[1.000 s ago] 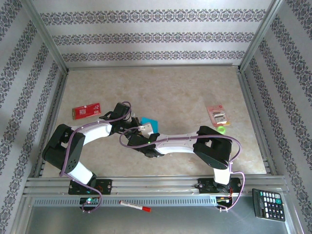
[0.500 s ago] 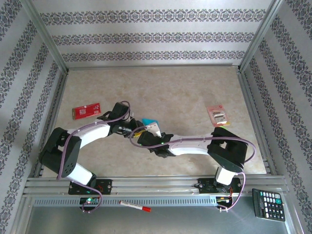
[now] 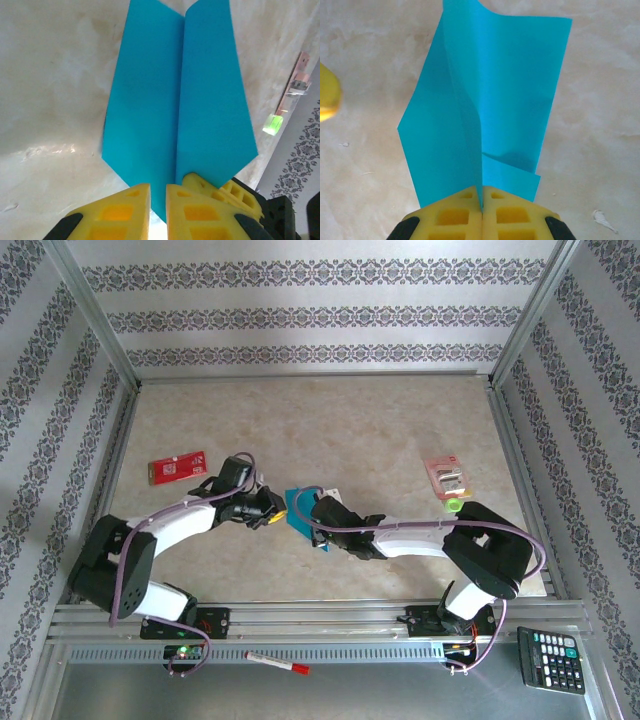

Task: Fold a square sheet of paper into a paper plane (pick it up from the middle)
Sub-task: Fourth fold the wing at the center of the table.

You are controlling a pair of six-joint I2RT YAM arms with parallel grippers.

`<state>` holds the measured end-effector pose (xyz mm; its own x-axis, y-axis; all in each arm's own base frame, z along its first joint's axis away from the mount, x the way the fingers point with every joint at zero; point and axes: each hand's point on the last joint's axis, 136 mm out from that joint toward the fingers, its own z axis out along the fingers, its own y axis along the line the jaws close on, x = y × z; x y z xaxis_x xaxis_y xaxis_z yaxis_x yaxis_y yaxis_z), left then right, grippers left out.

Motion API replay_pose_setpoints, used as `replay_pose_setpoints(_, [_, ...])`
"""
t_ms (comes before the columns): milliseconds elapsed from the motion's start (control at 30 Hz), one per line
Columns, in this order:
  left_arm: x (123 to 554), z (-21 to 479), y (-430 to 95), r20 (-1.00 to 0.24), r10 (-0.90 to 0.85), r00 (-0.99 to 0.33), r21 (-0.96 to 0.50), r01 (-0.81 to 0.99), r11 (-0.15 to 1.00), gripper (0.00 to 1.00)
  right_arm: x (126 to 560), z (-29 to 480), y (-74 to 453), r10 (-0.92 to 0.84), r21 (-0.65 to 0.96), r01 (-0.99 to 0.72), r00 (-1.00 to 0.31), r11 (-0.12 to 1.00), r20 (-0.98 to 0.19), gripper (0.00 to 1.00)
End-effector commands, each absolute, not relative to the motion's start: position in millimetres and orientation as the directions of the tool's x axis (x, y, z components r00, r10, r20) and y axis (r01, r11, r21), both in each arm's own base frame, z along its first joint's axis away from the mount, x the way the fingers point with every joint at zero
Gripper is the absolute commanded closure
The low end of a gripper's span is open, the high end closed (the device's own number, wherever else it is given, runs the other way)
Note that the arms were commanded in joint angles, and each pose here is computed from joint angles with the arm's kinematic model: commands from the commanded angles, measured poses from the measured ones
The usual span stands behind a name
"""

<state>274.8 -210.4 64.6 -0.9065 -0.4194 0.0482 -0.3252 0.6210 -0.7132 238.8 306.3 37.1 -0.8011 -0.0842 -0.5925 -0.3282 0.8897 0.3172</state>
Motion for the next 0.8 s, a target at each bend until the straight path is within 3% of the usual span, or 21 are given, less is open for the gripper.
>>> replay_pose_setpoints(0, [283.2, 72.2, -228.6, 0.037, -0.378, -0.925, -0.756, -0.273, 0.595, 0.87, 240.0, 44.7, 315.3, 0.005, 0.433, -0.305, -0.813, 0.849, -0.582, 1.0])
replay_pose_setpoints(767, [280.1, 10.9, -236.0, 0.096, -0.32, -0.943, -0.691, -0.294, 0.66, 0.93, 234.4, 34.0, 310.5, 0.174, 0.604, -0.188, -0.855, 0.775, -0.489, 1.0])
